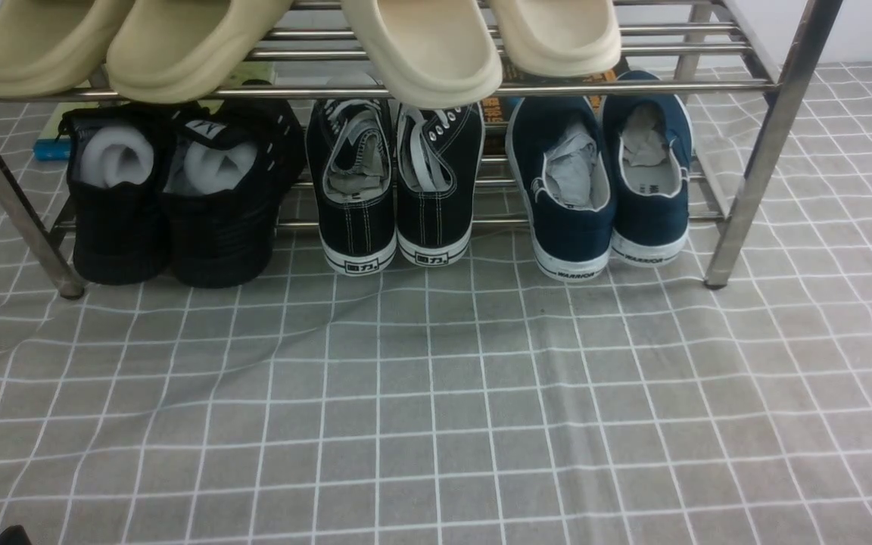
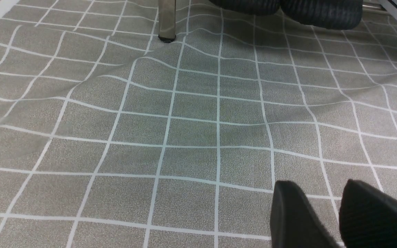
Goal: Take the shoes off the shelf with your hand from the grey coffee tablecloth.
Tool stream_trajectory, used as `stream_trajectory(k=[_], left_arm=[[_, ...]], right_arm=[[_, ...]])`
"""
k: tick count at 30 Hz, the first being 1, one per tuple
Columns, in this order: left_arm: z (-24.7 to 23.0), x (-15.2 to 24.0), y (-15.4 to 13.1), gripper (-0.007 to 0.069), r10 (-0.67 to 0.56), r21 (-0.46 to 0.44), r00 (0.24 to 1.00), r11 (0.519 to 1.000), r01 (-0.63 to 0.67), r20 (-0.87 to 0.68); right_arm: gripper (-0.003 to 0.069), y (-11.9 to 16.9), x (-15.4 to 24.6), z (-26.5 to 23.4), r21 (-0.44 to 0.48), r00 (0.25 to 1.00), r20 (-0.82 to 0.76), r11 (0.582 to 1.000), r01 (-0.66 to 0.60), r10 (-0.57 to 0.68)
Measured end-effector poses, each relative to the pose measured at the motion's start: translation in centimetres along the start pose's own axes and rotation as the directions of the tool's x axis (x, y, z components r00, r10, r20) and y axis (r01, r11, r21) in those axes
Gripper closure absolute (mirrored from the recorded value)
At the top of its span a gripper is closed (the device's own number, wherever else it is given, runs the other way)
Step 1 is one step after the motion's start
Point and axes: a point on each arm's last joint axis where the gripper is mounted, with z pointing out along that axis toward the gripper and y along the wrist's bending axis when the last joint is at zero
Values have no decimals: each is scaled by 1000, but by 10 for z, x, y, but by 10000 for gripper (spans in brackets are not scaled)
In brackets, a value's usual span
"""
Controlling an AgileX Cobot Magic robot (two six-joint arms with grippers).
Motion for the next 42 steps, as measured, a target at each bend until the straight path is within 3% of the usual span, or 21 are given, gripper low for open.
stream_trajectory(k=[1, 2, 3, 4, 5, 8, 12, 15, 18, 19, 20, 22, 24, 26, 28, 30, 37, 42], left_arm=[[0, 0, 0, 385, 0, 0, 1000, 1000, 0, 0], [0, 0, 0, 385, 0, 0, 1000, 1000, 0, 0], [0, 0, 0, 385, 0, 0, 1000, 1000, 0, 0], [0, 0, 0, 385, 0, 0, 1000, 1000, 0, 0], [0, 0, 0, 385, 0, 0, 1000, 1000, 0, 0], [0, 0, 0, 385, 0, 0, 1000, 1000, 0, 0], [0, 0, 0, 385, 0, 0, 1000, 1000, 0, 0], [0, 0, 0, 385, 0, 0, 1000, 1000, 0, 0], [0, 0, 0, 385, 0, 0, 1000, 1000, 0, 0], [0, 0, 0, 385, 0, 0, 1000, 1000, 0, 0], [0, 0, 0, 385, 0, 0, 1000, 1000, 0, 0], [0, 0, 0, 385, 0, 0, 1000, 1000, 0, 0], [0, 0, 0, 385, 0, 0, 1000, 1000, 0, 0], [0, 0, 0, 385, 0, 0, 1000, 1000, 0, 0], [0, 0, 0, 385, 0, 0, 1000, 1000, 0, 0], [0, 0, 0, 385, 0, 0, 1000, 1000, 0, 0], [0, 0, 0, 385, 0, 0, 1000, 1000, 0, 0], [0, 0, 0, 385, 0, 0, 1000, 1000, 0, 0]], right_arm=[[420, 3, 1, 0, -42, 982, -6, 981, -190, 190], [420, 5, 1, 0, -63, 956, -15, 954, -295, 294], [420, 6, 1, 1, -67, 948, -18, 945, -319, 318], [420, 9, 1, 0, -96, 872, -41, 867, -489, 487], [420, 10, 0, 0, -110, 832, -52, 824, -555, 553], [420, 13, -1, 0, -134, 760, -69, 749, -649, 646], [424, 13, -5, 0, -157, 746, -48, 733, -662, 664], [463, 17, -21, -6, -215, 790, 27, 776, -594, 612], [577, 32, -65, -23, -271, 876, 172, 876, -398, 451], [618, 39, -85, -27, -256, 912, 204, 918, -302, 356], [618, 39, -85, -27, -251, 917, 209, 925, -284, 339], [666, 55, -118, -18, -159, 988, 121, 984, -75, 95], [665, 59, -126, -6, -124, 1000, 7, 992, -23, 24], [659, 61, -128, 18, -75, 976, -215, 997, 22, -38], [655, 61, -121, 56, -31, 859, -511, 999, 28, -40], [654, 65, -118, 85, -58, 753, -653, 997, 51, -77], [650, 114, -119, 164, -282, 533, -785, 948, 146, -315], [642, 154, -134, 200, -277, 509, -778, 928, 249, -369]])
